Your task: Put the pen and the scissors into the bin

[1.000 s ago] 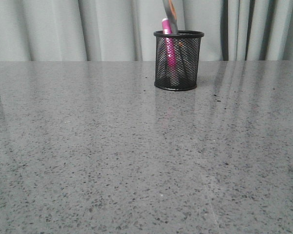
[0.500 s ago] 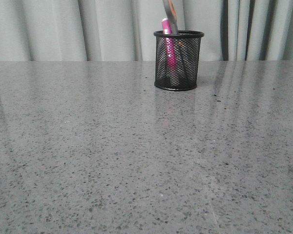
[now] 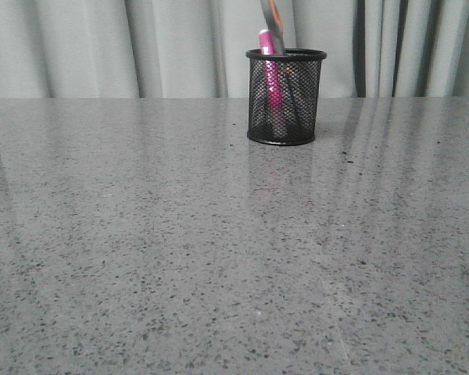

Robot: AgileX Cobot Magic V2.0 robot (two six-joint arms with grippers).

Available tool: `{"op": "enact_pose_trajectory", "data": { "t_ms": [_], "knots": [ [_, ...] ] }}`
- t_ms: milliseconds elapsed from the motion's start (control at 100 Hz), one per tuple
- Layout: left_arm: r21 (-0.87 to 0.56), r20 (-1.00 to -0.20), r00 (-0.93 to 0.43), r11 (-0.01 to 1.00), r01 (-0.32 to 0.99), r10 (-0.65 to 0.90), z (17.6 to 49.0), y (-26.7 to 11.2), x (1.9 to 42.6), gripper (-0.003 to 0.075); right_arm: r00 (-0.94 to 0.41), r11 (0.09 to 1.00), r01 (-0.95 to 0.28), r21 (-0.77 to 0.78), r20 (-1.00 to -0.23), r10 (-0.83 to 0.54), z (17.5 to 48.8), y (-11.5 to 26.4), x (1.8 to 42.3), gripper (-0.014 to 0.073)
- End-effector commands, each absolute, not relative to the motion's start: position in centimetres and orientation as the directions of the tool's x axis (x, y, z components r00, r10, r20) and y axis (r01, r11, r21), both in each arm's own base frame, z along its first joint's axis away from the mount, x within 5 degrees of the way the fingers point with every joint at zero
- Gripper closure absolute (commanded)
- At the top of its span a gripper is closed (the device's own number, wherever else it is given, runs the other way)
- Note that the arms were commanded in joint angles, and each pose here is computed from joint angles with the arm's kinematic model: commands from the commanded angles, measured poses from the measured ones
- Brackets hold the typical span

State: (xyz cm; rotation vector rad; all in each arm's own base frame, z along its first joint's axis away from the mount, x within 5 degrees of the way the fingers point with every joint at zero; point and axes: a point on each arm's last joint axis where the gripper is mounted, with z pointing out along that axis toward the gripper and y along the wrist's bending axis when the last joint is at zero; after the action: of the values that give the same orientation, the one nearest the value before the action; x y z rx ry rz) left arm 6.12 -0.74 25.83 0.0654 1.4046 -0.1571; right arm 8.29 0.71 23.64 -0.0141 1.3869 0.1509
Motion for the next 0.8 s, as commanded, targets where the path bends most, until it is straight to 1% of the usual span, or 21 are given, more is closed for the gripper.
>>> {"op": "enact_pose_trajectory", "data": {
  "t_ms": [0, 60, 120, 130, 140, 150, 170, 180, 250, 320, 400, 560, 710, 780, 790],
  "knots": [
    [0.029, -0.972, 0.236, 0.994, 0.102, 0.004, 27.1, -0.5, 6.0, 0.0739, 0.259, 0.994, -0.086, 0.069, -0.962, 0.089, 25.0, 0.4, 8.2, 0.0671],
    [0.111, -0.967, 0.24, 0.99, 0.091, 0.086, 27.0, -0.6, 6.0, 0.0739, 0.259, 0.994, -0.086, 0.069, -0.962, 0.089, 25.0, 0.4, 8.2, 0.0671],
    [0.123, -0.966, 0.239, 0.989, 0.08, 0.101, 26.9, -0.6, 6.0, 0.0739, 0.259, 0.994, -0.086, 0.069, -0.962, 0.089, 25.0, 0.4, 8.2, 0.0671],
    [0.146, -0.963, 0.239, 0.986, 0.077, 0.124, 26.9, -0.6, 6.0, 0.0739, 0.259, 0.994, -0.086, 0.069, -0.962, 0.089, 25.0, 0.4, 8.2, 0.0671],
    [0.128, -0.967, 0.232, 0.989, 0.077, 0.107, 26.8, -0.6, 6.1, 0.0739, 0.259, 0.994, -0.086, 0.069, -0.962, 0.089, 25.0, 0.4, 8.2, 0.0671],
    [0.146, -0.965, 0.231, 0.987, 0.074, 0.125, 26.8, -0.6, 6.1, 0.0739, 0.259, 0.994, -0.086, 0.069, -0.962, 0.089, 25.0, 0.4, 8.2, 0.0671],
    [0.128, -0.97, 0.217, 0.989, 0.073, 0.11, 26.6, -0.6, 6.1, 0.0739, 0.259, 0.994, -0.086, 0.069, -0.962, 0.089, 25.0, 0.4, 8.2, 0.0671],
    [0.142, -0.969, 0.215, 0.988, 0.067, 0.125, 26.6, -0.6, 6.1, 0.0739, 0.259, 0.994, -0.086, 0.069, -0.962, 0.089, 25.0, 0.4, 8.2, 0.0671],
    [0.123, -0.984, 0.14, 0.99, 0.065, 0.113, 25.8, -0.5, 6.1, 0.0739, 0.259, 0.994, -0.086, 0.069, -0.962, 0.089, 25.0, 0.4, 8.2, 0.0671],
    [0.135, -0.987, 0.1, 0.989, 0.064, 0.129, 24.9, -0.5, 5.9, 0.0739, 0.259, 0.994, -0.086, 0.069, -0.962, 0.089, 25.0, 0.4, 8.2, 0.0671],
    [0.144, -0.986, 0.098, 0.988, 0.062, 0.137, 23.8, -0.4, 5.7, 0.0739, 0.259, 0.994, -0.086, 0.069, -0.962, 0.089, 25.0, 0.4, 8.2, 0.0671],
    [0.107, -0.991, 0.089, 0.993, 0.054, 0.102, 21.8, -0.3, 5.4, 0.0739, 0.259, 0.994, -0.086, 0.069, -0.962, 0.089, 25.0, 0.4, 8.2, 0.0671],
    [0.08, -0.993, 0.083, 0.997, -0.001, 0.079, 20.6, 0.0, 5.4, 0.0739, 0.259, 0.994, -0.086, 0.069, -0.962, 0.089, 25.0, 0.4, 8.2, 0.0671],
    [0.058, -0.991, 0.12, 0.998, -0.009, 0.059, 20.3, 0.0, 5.5, 0.0739, 0.259, 0.994, -0.086, 0.069, -0.962, 0.089, 25.0, 0.4, 8.2, 0.0671],
    [0.058, -0.992, 0.108, 0.998, -0.005, 0.058, 20.2, 0.0, 5.5, 0.0739, 0.259, 0.994, -0.086, 0.069, -0.962, 0.089, 25.0, 0.4, 8.2, 0.0671]
  ]
}}
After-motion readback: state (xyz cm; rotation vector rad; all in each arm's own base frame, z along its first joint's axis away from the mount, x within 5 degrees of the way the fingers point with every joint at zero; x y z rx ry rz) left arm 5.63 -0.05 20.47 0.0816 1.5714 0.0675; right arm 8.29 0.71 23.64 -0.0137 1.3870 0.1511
